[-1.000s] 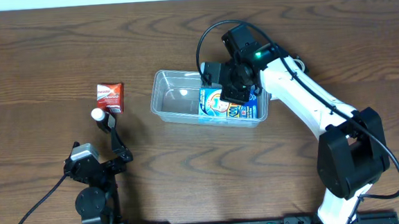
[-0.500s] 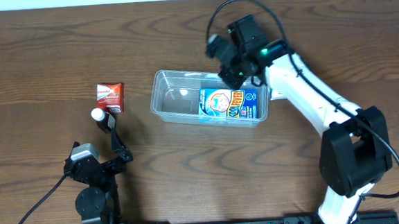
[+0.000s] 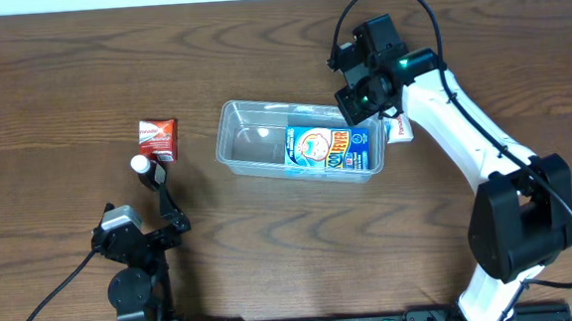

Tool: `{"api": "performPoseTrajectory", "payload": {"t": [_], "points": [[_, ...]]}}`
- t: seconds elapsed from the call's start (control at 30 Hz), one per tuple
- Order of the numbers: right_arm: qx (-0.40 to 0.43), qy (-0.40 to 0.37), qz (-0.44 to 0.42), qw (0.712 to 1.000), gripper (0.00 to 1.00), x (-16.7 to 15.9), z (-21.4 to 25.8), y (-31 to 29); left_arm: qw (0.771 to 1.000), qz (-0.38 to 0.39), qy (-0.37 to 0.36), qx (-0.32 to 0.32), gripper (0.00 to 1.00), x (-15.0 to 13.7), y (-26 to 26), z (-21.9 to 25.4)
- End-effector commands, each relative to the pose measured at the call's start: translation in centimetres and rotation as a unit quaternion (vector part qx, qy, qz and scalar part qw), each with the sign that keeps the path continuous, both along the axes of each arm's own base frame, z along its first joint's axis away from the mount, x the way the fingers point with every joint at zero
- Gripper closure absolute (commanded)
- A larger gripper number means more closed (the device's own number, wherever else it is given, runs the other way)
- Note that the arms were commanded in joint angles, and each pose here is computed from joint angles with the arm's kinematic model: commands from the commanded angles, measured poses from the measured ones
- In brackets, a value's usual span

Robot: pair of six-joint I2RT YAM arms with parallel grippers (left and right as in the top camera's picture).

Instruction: Pack container

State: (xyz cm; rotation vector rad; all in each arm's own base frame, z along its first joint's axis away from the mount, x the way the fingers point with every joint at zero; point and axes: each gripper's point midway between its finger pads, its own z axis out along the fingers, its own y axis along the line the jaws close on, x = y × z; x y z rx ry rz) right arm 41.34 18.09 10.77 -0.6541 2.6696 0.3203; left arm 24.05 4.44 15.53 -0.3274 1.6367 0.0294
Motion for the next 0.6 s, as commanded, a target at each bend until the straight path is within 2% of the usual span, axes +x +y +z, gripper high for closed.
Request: {"api": "performPoseTrajectory", "payload": {"t": [0.0,0.13,0.23,0.4,0.57], "points": [[0.013,-0.025,-0.002,1.0,0.99,0.4,2.3,0.0,1.0,0.003,0.028,0.006,0.02,-0.1,0.1,-1.8],[0.018,-0.03,0.001,0.999,0.99,0.5,2.5,0.3,1.0,0.003,0.028,0.006,0.02,-0.1,0.1,-1.8],[0.033,-0.067,0.002,0.997,0.99,2.1,3.4,1.0,1.0,0.003,0.028,0.006,0.02,-0.1,0.1,-1.8],[0.103,-0.144,-0.031,0.984,0.99,5.6,6.4,4.0,1.0,0.003,0.028,0.006,0.02,-0.1,0.1,-1.8],[0.17,-0.182,-0.046,0.967,0.99,7.2,7.6,8.5,1.0,0.003,0.028,0.006,0.02,-0.1,0.1,-1.8]]}}
